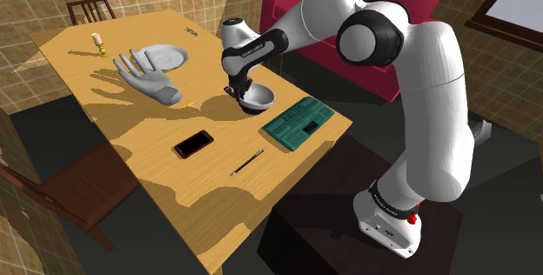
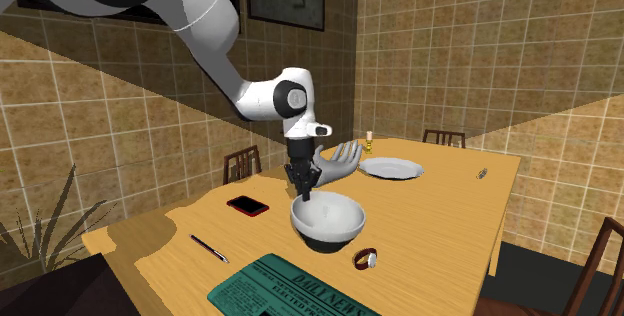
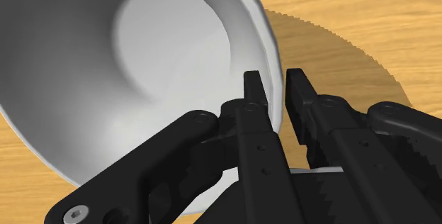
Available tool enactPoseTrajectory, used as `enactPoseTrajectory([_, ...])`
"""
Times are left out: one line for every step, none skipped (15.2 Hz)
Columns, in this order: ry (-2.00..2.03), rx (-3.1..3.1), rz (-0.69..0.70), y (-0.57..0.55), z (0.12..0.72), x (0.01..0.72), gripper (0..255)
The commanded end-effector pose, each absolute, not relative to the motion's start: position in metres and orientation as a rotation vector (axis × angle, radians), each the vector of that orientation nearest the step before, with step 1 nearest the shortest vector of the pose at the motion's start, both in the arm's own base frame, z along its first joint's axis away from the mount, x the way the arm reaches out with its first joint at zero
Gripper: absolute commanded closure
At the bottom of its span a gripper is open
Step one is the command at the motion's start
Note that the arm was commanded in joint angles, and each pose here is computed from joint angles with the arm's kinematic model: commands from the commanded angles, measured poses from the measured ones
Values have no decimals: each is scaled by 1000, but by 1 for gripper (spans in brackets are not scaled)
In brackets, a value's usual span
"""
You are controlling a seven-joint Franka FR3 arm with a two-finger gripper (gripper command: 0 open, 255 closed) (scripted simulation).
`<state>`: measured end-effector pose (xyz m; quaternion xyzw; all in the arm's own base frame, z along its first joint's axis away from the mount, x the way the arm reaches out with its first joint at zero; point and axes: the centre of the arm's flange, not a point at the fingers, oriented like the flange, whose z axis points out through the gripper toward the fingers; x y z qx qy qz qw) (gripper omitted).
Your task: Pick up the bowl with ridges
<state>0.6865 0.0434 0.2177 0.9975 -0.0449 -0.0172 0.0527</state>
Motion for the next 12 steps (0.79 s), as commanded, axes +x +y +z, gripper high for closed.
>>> enactPoseTrajectory([-137,3033,-52,43,227,687,255])
enactPoseTrajectory([-137,3033,-52,43,233,687,255])
enactPoseTrajectory([-137,3033,-52,43,238,687,255])
enactPoseTrajectory([-137,3033,-52,43,243,687,255])
enactPoseTrajectory([-137,3033,-52,43,248,687,255])
enactPoseTrajectory([-137,3033,-52,43,254,687,255])
enactPoseTrajectory([-137,3033,-52,43,259,687,255])
enactPoseTrajectory([-137,3033,-52,43,264,687,255])
enactPoseTrajectory([-137,3033,-52,43,270,687,255])
enactPoseTrajectory([-137,3033,-52,43,275,687,255])
enactPoseTrajectory([-137,3033,-52,43,276,687,255])
enactPoseTrajectory([-137,3033,-52,43,276,687,255])
